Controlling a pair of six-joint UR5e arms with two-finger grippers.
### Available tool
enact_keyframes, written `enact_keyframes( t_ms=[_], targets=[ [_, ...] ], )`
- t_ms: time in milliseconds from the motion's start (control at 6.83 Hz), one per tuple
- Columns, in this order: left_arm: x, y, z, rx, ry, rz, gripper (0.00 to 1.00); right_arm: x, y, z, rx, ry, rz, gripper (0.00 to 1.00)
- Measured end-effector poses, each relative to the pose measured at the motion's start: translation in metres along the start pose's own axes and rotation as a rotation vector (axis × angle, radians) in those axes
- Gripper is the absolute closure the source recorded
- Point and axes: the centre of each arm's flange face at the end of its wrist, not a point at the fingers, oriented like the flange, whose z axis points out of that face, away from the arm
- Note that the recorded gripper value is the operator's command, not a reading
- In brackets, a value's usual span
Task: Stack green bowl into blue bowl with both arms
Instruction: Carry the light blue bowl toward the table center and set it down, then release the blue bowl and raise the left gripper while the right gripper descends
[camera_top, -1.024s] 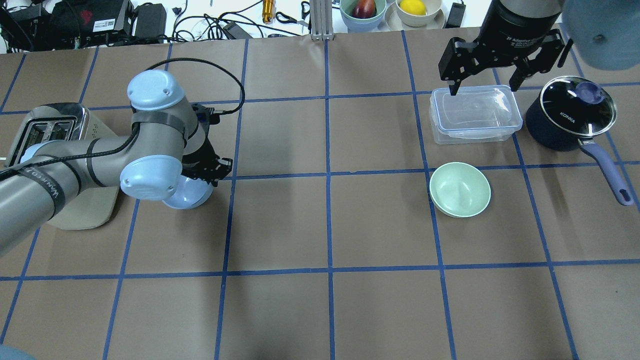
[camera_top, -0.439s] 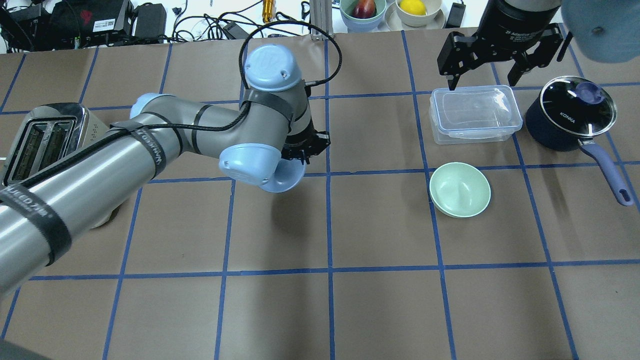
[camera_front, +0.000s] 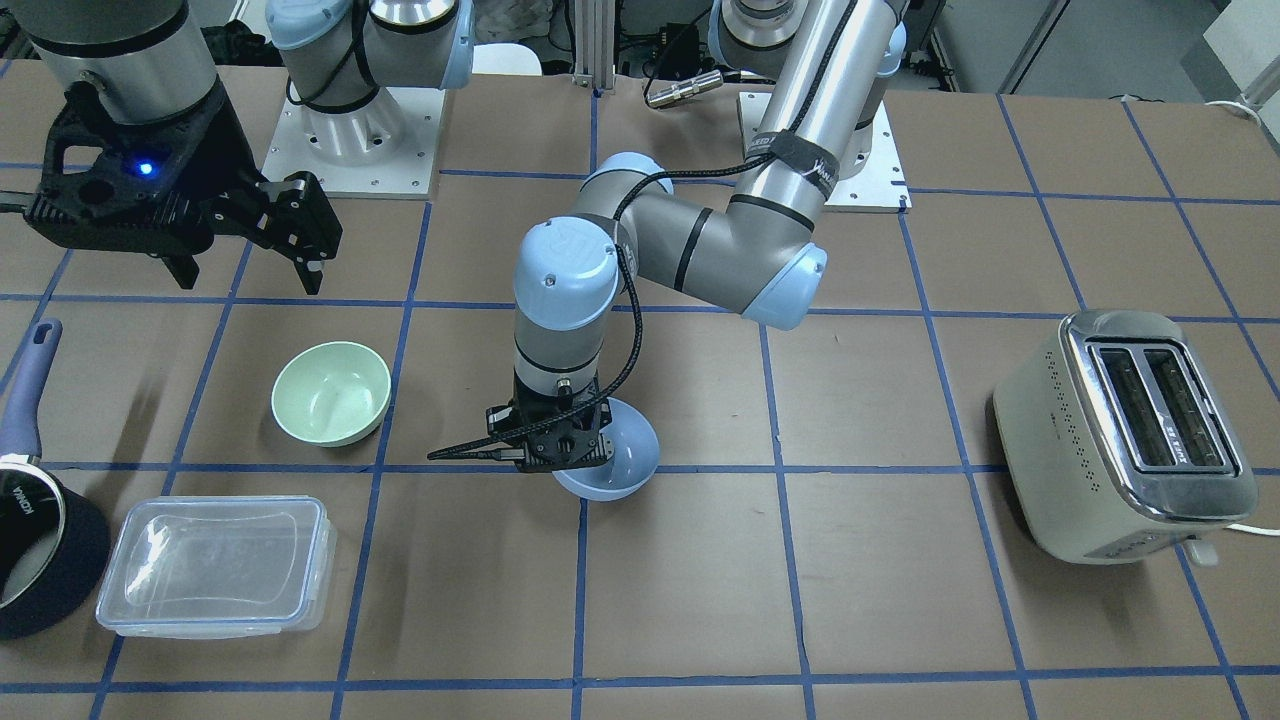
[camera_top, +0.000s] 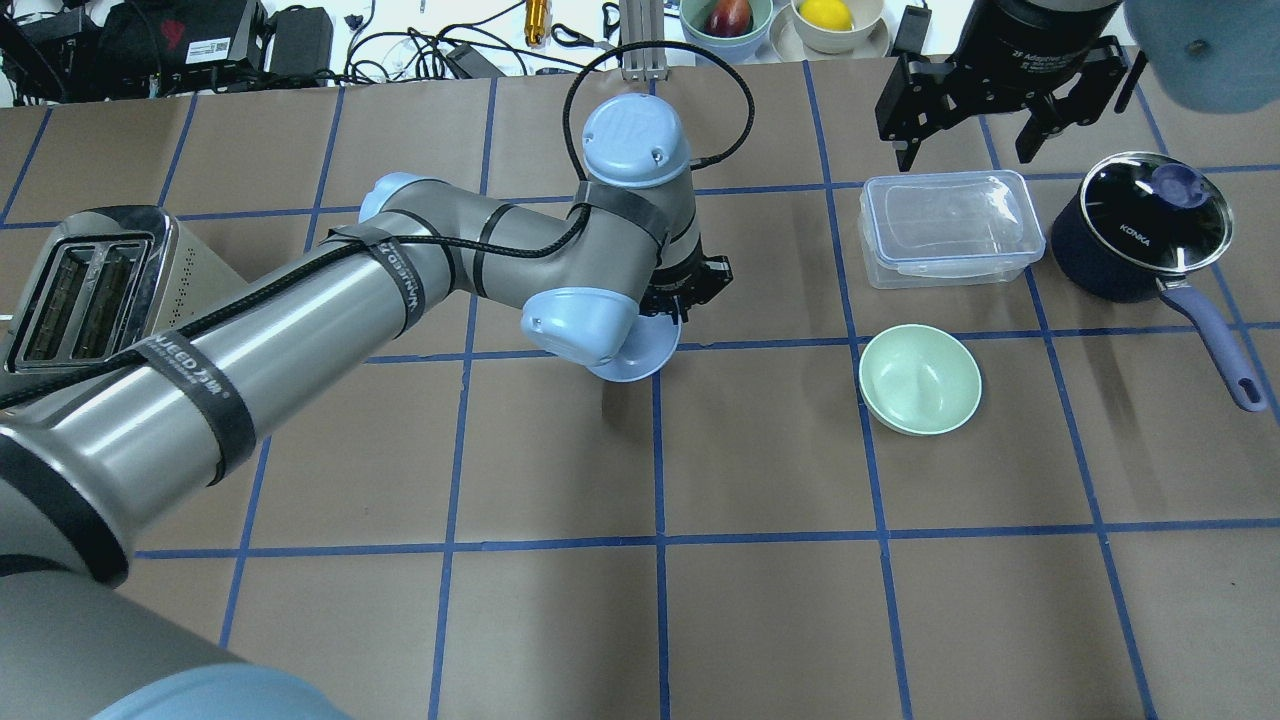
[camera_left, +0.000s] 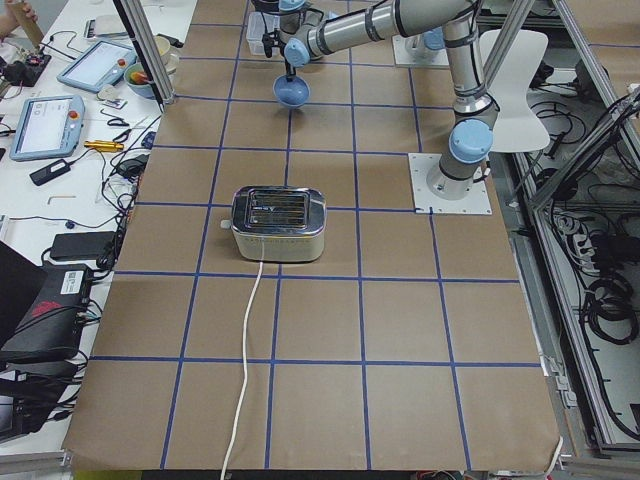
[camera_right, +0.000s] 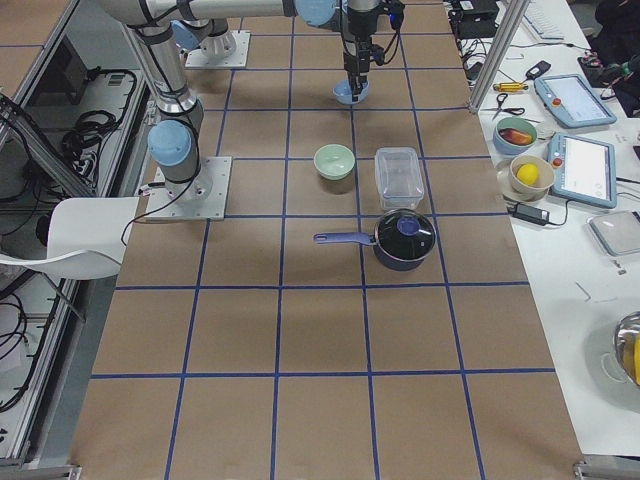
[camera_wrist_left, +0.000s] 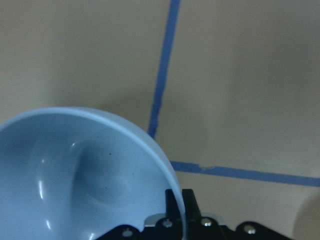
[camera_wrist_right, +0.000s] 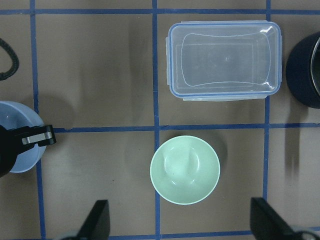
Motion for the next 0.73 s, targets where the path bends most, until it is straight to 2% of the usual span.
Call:
enact_keyframes(
  t_ms=[146, 439, 585, 732],
  targets=[
    [0.008, -0.004, 0.005, 0.009, 0.007, 0.007, 0.00, -0.001, 0.000, 0.000, -0.001, 0.000, -0.002, 0.00],
    [0.006, -0.017, -0.021, 0.059, 0.006, 0.061, 0.00, -0.001, -0.001, 0.006, -0.013, 0.000, -0.004, 0.00],
    [-0.017, -0.029, -0.045, 0.053, -0.018, 0.132, 0.00, 0.000, -0.007, 0.028, -0.052, 0.001, -0.006, 0.00],
    [-0.059, -0.049, -0.077, 0.015, -0.052, 0.198, 0.00, 0.004, -0.016, 0.060, -0.104, -0.001, -0.023, 0.00]
  ],
)
